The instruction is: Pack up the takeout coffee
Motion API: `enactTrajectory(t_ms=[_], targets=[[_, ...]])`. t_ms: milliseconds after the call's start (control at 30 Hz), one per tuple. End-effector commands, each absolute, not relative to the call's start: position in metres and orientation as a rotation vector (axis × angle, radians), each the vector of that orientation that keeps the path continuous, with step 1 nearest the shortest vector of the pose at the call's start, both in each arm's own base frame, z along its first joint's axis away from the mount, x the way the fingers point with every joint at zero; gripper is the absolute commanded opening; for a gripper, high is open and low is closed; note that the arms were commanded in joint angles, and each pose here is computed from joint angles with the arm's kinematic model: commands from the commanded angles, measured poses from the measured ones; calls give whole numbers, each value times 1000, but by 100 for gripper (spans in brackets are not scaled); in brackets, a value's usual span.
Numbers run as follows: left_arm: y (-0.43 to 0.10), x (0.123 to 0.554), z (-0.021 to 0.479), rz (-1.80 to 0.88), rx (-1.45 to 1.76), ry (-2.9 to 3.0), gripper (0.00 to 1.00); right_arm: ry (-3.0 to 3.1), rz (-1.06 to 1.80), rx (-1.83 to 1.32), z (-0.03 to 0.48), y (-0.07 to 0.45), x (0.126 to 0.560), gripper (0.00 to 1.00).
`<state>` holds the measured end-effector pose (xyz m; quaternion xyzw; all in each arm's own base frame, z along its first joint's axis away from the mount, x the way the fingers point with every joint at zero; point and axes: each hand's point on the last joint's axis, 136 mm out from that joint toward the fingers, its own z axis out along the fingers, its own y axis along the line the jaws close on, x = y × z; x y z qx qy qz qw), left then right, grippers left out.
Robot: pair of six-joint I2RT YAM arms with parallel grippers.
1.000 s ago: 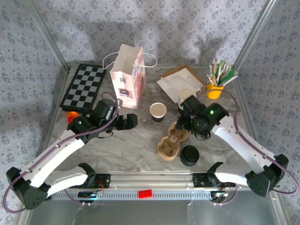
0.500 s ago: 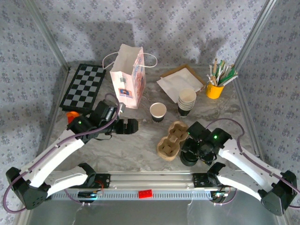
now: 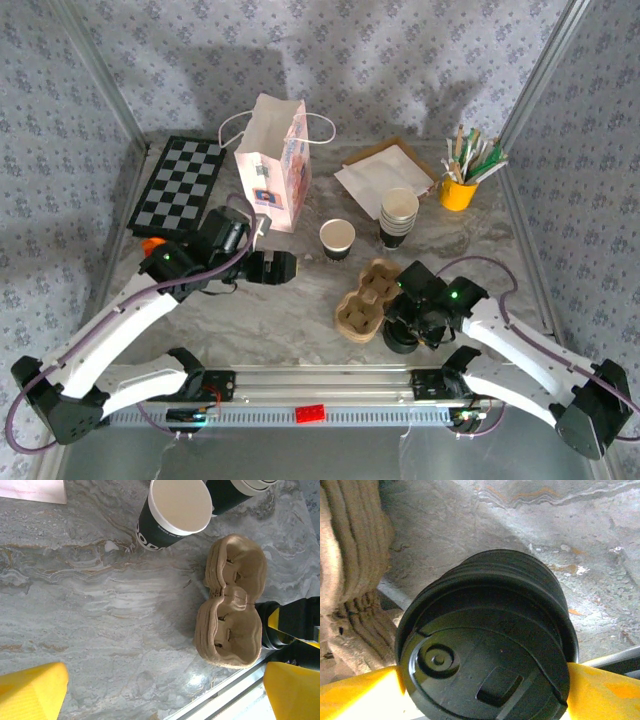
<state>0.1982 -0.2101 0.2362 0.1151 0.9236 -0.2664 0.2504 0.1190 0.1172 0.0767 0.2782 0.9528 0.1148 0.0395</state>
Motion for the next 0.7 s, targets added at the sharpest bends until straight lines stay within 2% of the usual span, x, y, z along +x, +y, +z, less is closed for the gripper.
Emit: enactTrajectory(t_ms=[0,367,667], targets=[[-213,196,245,-731,361,2501,100,2926,285,879,80,109,116,78],[-213,201,251,-728,340,2477,100,2933,284,840,104,107,114,75],[-216,204,266,-778,291,2469,100,2921,208,750,153,99,123,75]])
